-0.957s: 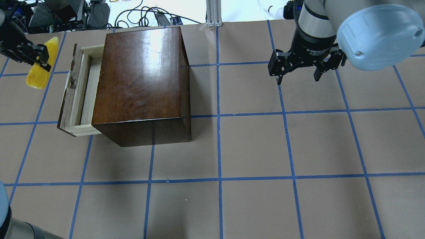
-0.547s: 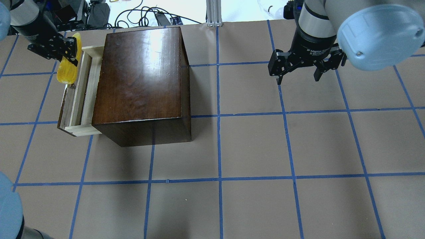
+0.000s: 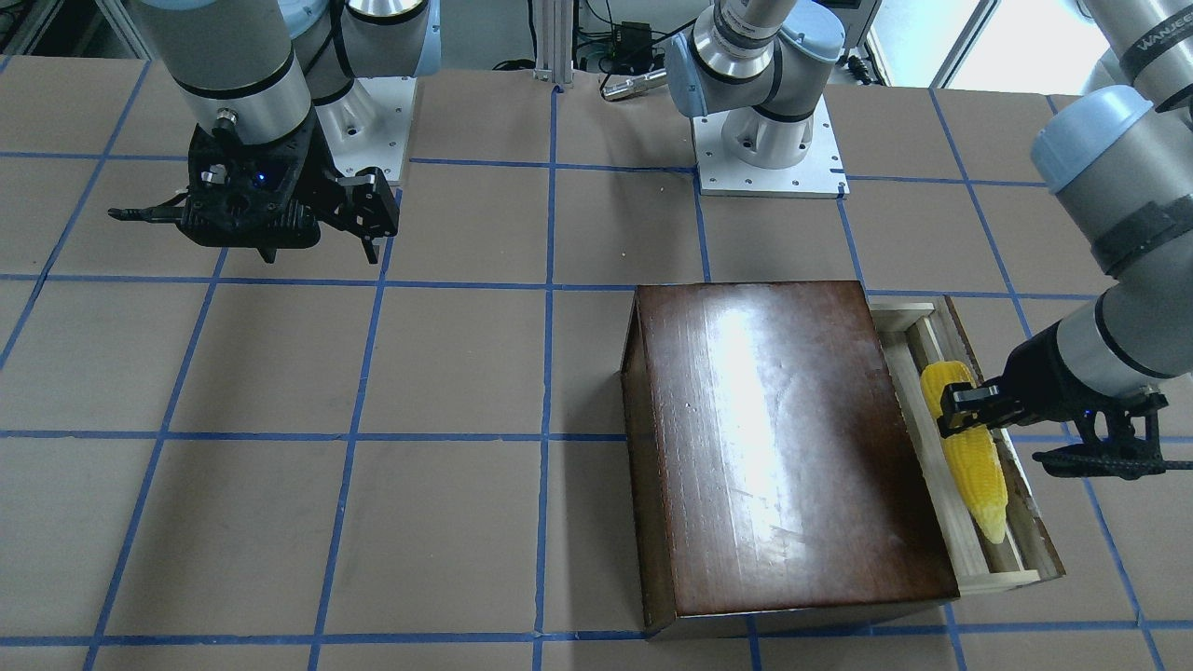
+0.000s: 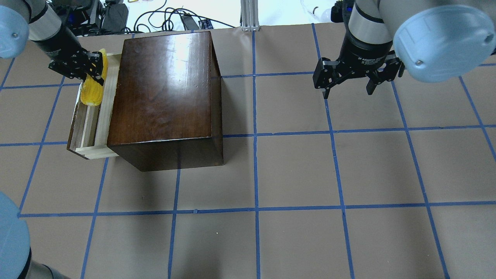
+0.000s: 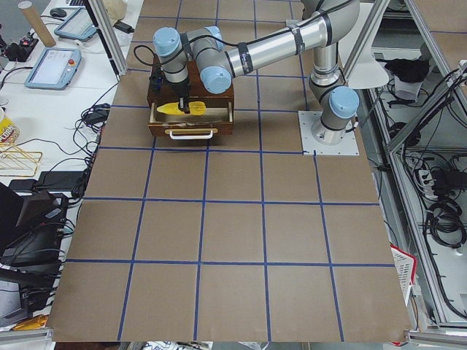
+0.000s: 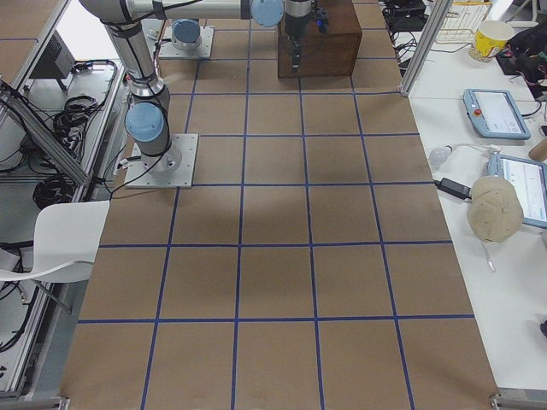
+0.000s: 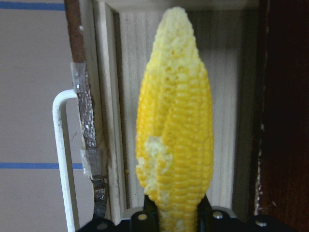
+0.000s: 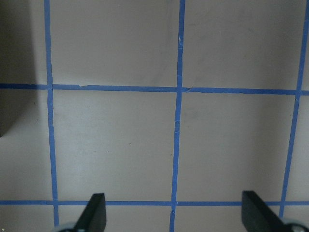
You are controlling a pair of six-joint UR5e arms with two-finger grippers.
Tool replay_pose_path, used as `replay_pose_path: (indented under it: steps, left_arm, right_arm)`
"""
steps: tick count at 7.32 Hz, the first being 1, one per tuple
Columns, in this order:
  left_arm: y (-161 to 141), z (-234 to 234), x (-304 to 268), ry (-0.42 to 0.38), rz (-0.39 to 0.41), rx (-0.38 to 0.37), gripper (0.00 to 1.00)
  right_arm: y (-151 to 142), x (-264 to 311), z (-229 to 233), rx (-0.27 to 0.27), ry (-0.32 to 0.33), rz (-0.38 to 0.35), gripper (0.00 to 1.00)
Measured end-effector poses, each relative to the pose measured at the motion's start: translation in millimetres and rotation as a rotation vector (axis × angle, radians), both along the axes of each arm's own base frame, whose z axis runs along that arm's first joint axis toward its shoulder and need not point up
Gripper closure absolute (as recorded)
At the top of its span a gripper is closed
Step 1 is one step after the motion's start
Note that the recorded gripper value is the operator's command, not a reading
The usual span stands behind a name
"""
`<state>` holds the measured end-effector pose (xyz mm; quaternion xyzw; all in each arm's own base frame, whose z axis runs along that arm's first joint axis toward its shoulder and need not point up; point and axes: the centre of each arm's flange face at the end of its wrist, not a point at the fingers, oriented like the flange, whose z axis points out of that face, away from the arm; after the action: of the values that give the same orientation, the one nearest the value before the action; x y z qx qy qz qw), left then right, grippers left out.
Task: Open drawer and put corn inside
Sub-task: 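Carry the corn over the open drawer and lower it inside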
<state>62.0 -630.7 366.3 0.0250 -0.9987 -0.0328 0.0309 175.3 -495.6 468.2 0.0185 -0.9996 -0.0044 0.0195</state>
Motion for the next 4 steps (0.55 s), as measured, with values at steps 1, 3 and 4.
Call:
replay_pose_path:
  steps: [1, 3, 4]
  left_arm:
    - [-1, -7, 2, 0.003, 0.002, 0.012, 0.88]
    - [-2, -18, 3, 0.006, 0.004, 0.031, 0.13]
    - [-3, -20, 4, 0.006, 0.005, 0.034, 0.08]
  right_arm:
    - [0, 0, 0, 0.0, 0.0, 0.0, 0.0]
    - [0, 0, 0, 0.0, 0.0, 0.0, 0.0]
    - [0, 0, 0, 0.0, 0.0, 0.0, 0.0]
